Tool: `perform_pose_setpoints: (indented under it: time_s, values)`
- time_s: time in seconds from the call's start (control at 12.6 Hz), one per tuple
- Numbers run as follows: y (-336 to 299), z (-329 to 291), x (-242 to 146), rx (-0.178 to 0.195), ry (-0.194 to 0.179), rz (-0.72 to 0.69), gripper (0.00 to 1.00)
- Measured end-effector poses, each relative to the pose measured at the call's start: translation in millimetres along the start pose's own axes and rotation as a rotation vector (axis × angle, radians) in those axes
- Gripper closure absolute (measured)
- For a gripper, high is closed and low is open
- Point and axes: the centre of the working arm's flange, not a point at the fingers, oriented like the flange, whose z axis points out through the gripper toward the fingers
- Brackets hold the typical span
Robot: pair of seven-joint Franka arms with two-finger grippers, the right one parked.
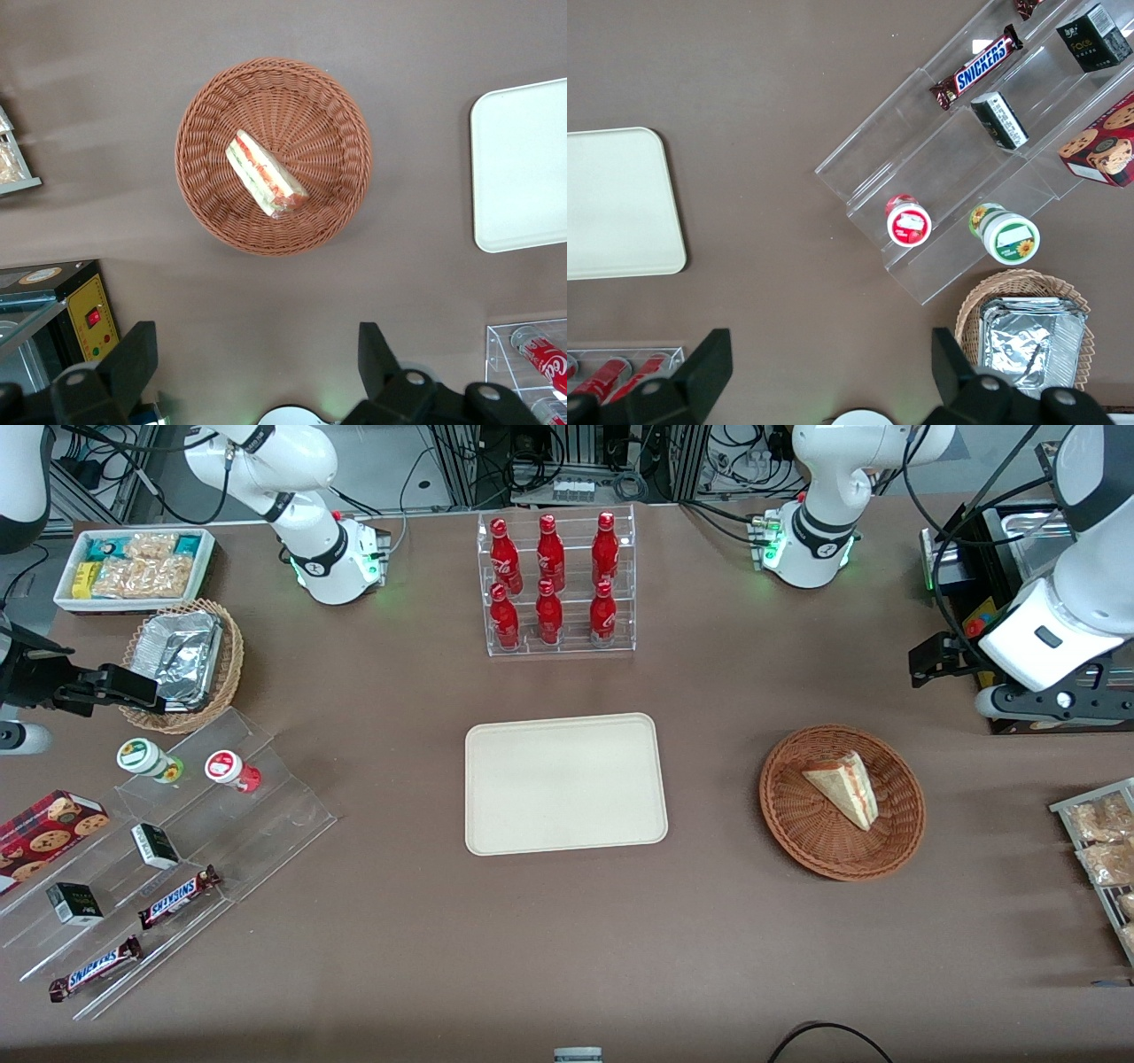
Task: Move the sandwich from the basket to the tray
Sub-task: 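Move the left gripper over the wicker basket above the wrapped sandwich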
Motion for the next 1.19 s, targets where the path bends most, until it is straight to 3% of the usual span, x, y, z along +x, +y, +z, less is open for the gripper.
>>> perform_pose_setpoints:
  time_s: [0.55, 0.87, 1.19]
  values:
    - [-1.2, 27.4, 13.4, -0.009, 0.011, -0.004, 0.00]
    - [-10.3, 90.8, 39.6, -0.018, -0.048, -0.023, 0.00]
    - [-12.8, 149.5, 72.6, -0.026, -0.076, -0.026, 0.00]
